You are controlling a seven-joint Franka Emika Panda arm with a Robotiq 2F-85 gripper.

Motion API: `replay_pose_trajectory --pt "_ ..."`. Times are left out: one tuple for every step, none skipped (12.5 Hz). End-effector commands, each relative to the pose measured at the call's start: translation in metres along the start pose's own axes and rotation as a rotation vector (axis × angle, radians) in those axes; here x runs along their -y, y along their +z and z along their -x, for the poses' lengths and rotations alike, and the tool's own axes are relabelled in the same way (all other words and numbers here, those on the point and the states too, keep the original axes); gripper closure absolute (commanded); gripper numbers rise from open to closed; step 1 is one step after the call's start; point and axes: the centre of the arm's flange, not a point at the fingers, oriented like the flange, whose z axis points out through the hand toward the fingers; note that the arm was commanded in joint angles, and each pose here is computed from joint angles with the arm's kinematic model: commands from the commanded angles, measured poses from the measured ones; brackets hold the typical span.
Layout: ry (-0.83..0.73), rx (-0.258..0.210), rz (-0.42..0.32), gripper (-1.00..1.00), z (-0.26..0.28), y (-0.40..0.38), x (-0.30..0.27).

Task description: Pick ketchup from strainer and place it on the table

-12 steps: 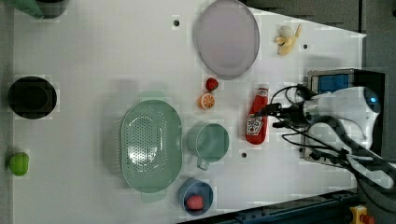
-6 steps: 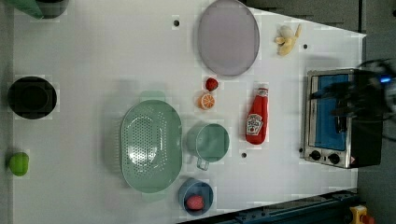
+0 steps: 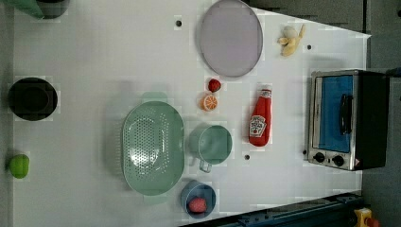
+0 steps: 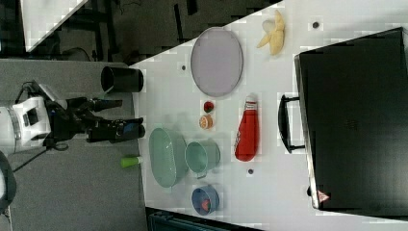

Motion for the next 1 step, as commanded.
replay_pose_trajectory --pt "0.068 0.069 0.045 -1.0 -0.0068 0.0323 -0.0045"
